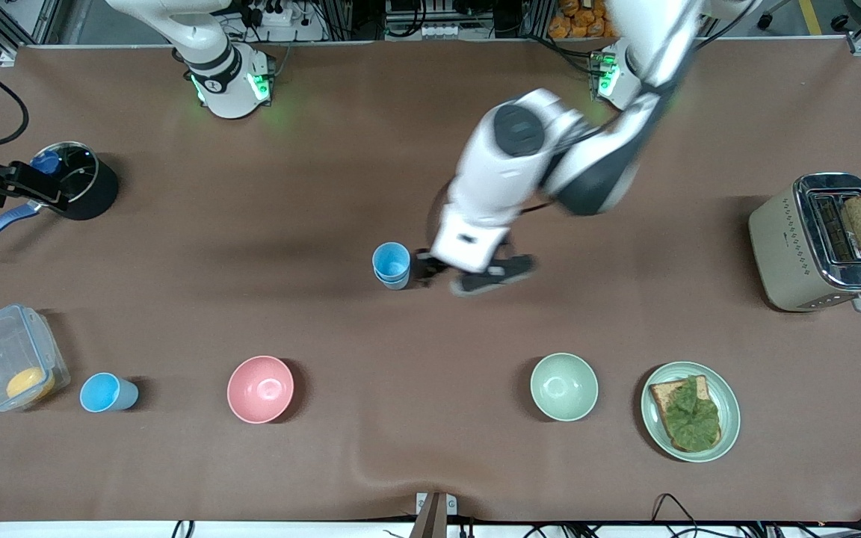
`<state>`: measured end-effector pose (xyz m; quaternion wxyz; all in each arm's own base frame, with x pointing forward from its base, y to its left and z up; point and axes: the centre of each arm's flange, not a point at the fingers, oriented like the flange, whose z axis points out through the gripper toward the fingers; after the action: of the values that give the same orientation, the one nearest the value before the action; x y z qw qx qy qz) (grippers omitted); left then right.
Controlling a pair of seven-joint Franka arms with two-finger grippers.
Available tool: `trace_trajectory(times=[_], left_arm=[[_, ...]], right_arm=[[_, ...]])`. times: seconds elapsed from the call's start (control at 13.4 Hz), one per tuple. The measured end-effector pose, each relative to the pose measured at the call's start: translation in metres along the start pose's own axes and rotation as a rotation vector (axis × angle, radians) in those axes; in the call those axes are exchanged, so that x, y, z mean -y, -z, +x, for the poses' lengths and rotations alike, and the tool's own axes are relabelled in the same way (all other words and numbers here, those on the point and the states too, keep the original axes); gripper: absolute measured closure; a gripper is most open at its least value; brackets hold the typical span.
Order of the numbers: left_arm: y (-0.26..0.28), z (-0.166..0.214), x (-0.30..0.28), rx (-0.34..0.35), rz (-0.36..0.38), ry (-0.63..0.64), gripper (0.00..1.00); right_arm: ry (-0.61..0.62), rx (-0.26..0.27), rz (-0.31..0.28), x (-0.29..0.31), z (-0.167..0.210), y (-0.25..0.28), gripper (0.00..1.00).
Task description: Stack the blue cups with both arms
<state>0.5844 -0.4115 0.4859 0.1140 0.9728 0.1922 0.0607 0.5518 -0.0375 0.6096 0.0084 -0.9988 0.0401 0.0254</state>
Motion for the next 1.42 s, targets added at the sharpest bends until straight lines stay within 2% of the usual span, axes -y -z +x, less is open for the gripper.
trace_trajectory(times=[0.22, 0.37, 0.52, 0.75, 1.05, 1.42], left_arm=[[0.073, 0.069, 0.080, -0.062, 0.112, 0.000, 0.00], [0.097, 0.089, 0.120, -0.040, 0.185, -0.004, 0.00], [0.124, 0.104, 0.154, -0.022, 0.230, -0.060, 0.00], [0.162, 0.124, 0.198, -0.013, 0.253, -0.160, 0.00], [0.180, 0.139, 0.228, -0.006, 0.258, -0.262, 0.00], [0.193, 0.133, 0.244, 0.049, 0.248, -0.266, 0.00]], right_arm=[[0.000, -0.024, 0.000, 0.000, 0.005, 0.000, 0.00], [0.000, -0.030, -0.001, 0.000, 0.006, -0.001, 0.00], [0.000, -0.034, -0.001, 0.000, 0.007, 0.000, 0.00], [0.001, -0.037, -0.001, 0.001, 0.007, 0.001, 0.00], [0.011, -0.042, -0.001, 0.006, 0.008, 0.003, 0.00], [0.015, -0.042, -0.001, 0.008, 0.008, 0.003, 0.00]])
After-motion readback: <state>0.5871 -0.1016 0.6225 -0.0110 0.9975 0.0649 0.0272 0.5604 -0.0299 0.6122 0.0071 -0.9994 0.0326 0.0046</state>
